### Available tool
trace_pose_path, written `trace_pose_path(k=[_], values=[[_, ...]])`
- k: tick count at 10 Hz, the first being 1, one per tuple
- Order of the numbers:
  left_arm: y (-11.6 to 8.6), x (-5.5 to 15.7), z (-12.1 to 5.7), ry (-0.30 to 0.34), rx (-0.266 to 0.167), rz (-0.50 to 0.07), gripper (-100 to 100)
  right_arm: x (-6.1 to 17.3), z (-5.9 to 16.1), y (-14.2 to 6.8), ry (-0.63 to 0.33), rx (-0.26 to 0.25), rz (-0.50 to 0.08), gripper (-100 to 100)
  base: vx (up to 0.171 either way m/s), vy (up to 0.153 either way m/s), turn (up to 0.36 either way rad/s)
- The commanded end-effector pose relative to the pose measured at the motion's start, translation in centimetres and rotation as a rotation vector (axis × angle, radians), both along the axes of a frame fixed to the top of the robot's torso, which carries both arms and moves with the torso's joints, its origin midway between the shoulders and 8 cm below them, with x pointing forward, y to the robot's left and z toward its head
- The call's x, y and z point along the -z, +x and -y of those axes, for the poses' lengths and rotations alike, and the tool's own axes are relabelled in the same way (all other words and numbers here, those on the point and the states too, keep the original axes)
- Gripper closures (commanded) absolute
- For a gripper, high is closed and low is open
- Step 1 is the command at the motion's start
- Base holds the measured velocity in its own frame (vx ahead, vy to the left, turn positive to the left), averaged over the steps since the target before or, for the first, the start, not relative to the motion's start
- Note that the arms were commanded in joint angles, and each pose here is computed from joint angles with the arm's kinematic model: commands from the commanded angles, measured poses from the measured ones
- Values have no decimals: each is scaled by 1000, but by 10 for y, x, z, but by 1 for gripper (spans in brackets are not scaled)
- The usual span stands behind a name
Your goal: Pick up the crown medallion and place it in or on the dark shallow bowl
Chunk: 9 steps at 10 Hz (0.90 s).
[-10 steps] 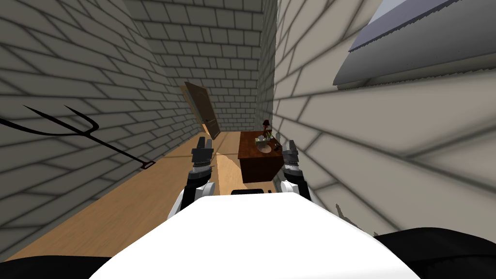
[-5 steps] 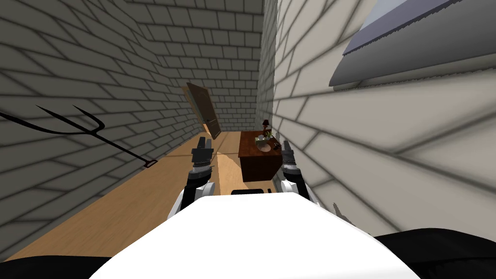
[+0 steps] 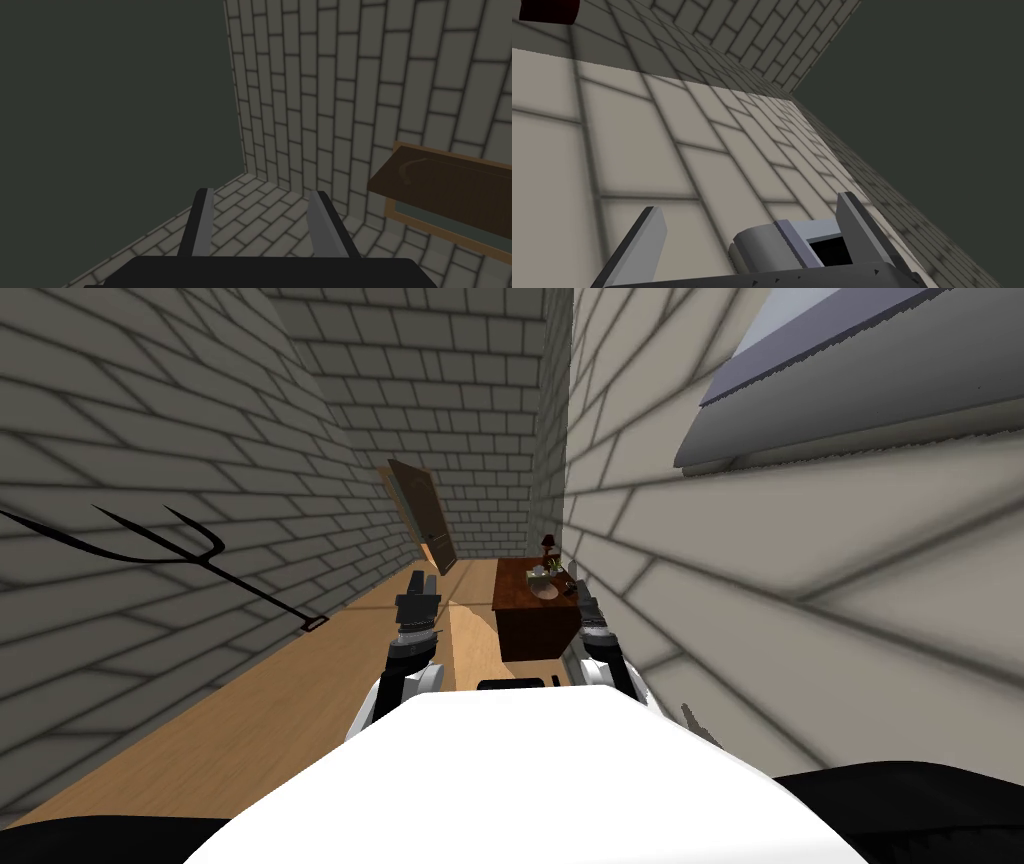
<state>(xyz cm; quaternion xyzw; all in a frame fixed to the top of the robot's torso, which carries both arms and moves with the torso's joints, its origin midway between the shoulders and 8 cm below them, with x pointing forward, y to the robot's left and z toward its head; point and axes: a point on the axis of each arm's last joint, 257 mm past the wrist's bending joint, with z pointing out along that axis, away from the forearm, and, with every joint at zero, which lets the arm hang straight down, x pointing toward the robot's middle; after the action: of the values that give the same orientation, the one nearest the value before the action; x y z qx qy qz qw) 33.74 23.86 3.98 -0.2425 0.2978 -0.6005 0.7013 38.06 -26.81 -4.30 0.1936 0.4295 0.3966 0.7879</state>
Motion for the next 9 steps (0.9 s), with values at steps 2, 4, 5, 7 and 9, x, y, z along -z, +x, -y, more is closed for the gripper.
trace_pose_path(k=[2,4,5,7,9], values=[[0,0,0,0,0,0,0,8,-4,8,-122,43,-16,-100,-36,-16,14],[0,0,0,0,0,0,0,14,-6,13,-211,75,-26,-100,-32,-13,9],[0,0,0,0,0,0,0,14,-6,13,-236,91,-24,-100,-27,-13,8],[0,0,0,0,0,0,0,21,-8,18,-319,119,-33,-100,-16,-10,4],[0,0,0,0,0,0,0,28,-9,24,-409,150,-40,-100,-27,-16,9]])
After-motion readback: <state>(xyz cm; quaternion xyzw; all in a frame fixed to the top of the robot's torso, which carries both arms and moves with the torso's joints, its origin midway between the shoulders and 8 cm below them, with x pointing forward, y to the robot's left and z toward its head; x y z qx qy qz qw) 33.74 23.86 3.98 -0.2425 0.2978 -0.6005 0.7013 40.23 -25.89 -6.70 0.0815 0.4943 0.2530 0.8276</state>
